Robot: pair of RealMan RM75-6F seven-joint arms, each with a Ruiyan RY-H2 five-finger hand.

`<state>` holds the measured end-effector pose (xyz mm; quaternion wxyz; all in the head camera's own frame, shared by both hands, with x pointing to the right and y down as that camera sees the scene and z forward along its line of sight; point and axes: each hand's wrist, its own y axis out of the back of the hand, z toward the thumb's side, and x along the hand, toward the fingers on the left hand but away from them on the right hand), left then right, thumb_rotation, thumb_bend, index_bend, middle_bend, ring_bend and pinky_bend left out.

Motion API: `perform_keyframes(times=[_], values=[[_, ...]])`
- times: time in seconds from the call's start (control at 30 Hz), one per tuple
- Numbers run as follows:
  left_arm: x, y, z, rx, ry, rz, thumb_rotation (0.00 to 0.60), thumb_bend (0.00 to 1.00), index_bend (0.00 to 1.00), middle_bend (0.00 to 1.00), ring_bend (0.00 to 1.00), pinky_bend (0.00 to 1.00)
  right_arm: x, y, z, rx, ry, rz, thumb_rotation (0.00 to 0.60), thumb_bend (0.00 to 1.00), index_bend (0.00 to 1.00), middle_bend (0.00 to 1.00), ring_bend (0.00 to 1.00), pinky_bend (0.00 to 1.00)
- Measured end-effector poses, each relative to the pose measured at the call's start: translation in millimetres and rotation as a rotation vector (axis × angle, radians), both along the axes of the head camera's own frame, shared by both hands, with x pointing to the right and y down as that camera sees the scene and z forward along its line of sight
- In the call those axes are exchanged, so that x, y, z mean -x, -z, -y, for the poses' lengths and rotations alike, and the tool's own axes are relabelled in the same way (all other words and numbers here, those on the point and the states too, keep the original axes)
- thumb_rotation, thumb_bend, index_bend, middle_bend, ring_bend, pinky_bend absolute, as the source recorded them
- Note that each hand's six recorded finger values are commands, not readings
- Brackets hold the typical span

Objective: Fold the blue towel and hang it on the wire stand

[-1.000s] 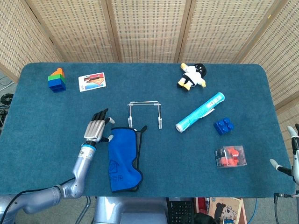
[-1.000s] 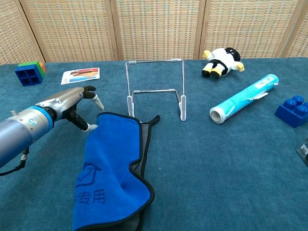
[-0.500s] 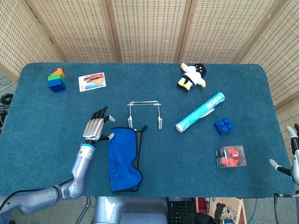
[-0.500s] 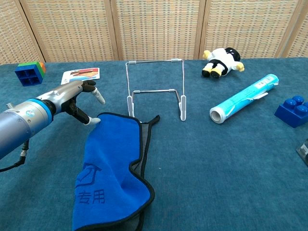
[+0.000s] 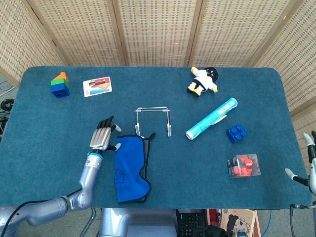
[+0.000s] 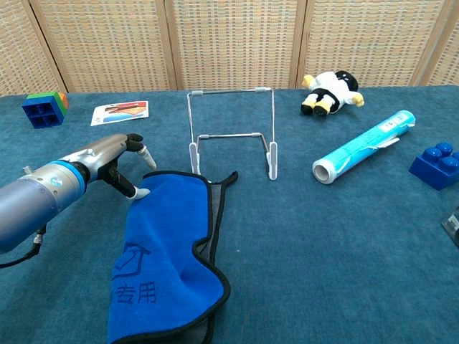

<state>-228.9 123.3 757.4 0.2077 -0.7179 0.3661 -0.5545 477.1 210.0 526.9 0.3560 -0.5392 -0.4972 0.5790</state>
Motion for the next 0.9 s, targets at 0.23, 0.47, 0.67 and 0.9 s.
perform_keyframes(times=[0.23,0.47,0.67,0.9], values=[[-5.5,-5.7,-4.1,0.016,-0.005,-0.012,0.600,0.29,0.37,0.00,0.00,0.02,0.1,-0.2,-0.1,0.001,-0.001,0.000,0.600,0.00,0.00,0.00,0.00,0.00],[-8.5,-9.6,-7.7,0.027,-0.013,-0.014,0.600,0.29,0.40,0.00,0.00,0.01,-0.9,0.7,0.0,-0.003,-0.004,0.001,0.600,0.00,0.00,0.00,0.00,0.00],[-8.8,-10.4,-9.4,0.035,-0.018,-0.008,0.600,0.30,0.53,0.00,0.00,0.00,-0.4,0.8,-0.1,-0.002,-0.002,0.003,0.600,0.00,0.00,0.00,0.00,0.00],[-9.0,-8.4,-10.5,0.042,-0.022,-0.005,0.600,0.31,0.62,0.00,0.00,0.00,-0.4,0.9,-0.4,-0.001,-0.002,0.006,0.600,0.00,0.00,0.00,0.00,0.00]])
